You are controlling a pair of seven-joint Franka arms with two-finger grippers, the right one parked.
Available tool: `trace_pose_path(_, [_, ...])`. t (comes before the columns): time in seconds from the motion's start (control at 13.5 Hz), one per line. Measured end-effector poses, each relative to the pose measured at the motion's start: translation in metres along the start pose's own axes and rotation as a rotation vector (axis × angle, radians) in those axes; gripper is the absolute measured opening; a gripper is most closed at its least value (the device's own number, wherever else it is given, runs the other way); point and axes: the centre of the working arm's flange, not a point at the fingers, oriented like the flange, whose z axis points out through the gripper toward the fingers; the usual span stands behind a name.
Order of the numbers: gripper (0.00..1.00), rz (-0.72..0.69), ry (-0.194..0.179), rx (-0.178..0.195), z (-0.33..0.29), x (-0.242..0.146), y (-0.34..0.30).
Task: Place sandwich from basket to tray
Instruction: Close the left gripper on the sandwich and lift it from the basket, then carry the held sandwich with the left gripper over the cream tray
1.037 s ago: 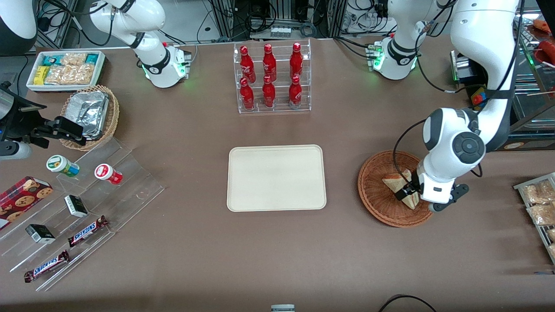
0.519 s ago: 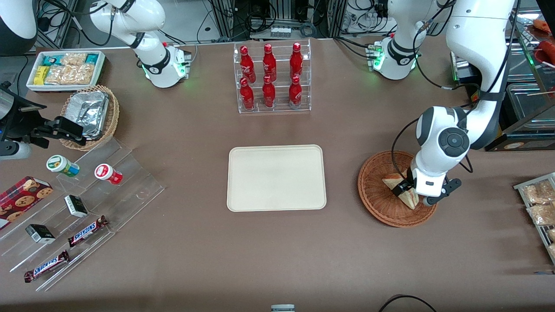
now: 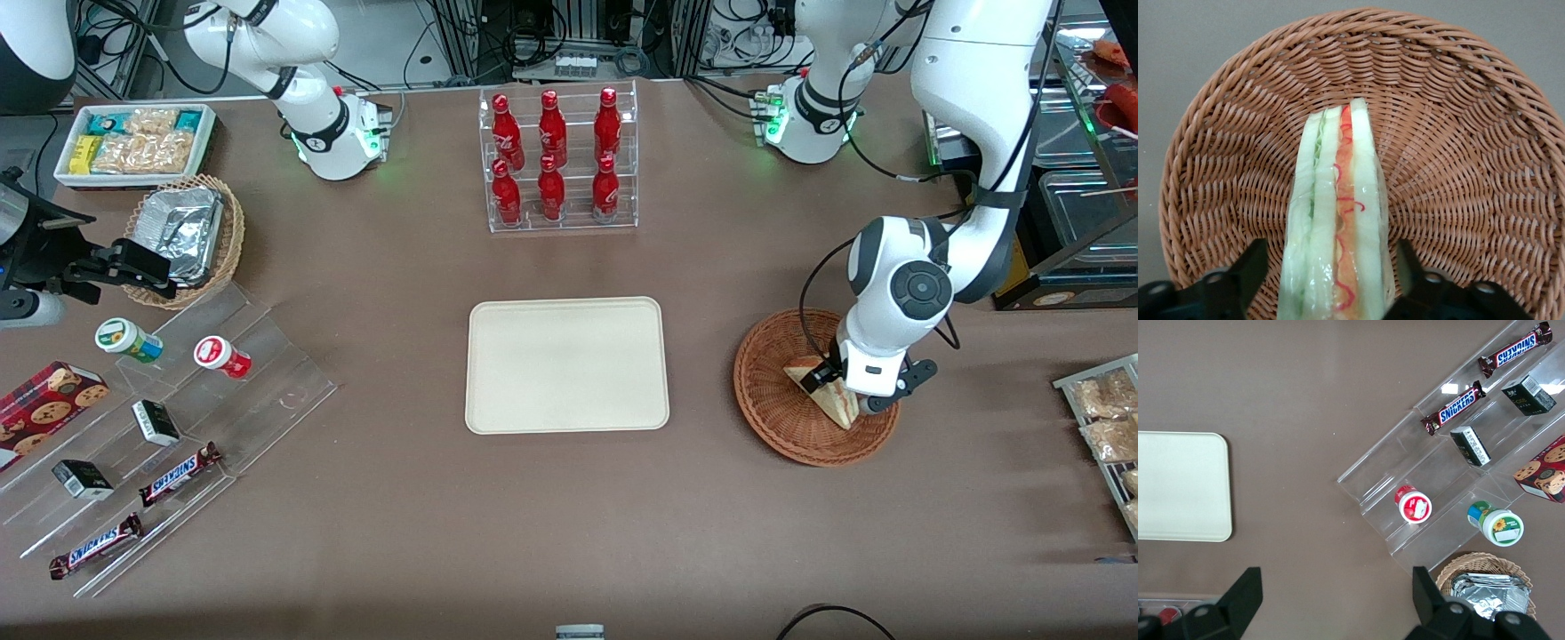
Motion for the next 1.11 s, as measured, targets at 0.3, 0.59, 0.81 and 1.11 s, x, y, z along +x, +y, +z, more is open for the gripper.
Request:
trace_pose_path(0.3, [0.38, 0.002, -0.025, 0.028, -0.010, 0.000, 0.001])
trace_pose_path(0.59, [0.29, 0.026, -0.047, 0.061, -0.092, 0.016, 0.037])
trace_pose_path(0.81, [0.17, 0.079, -0.023, 0.037, -0.173, 0.008, 0.079])
trace_pose_path(1.11, [0.17, 0.203, -0.007, -0.003, -0.195, -0.044, 0.149])
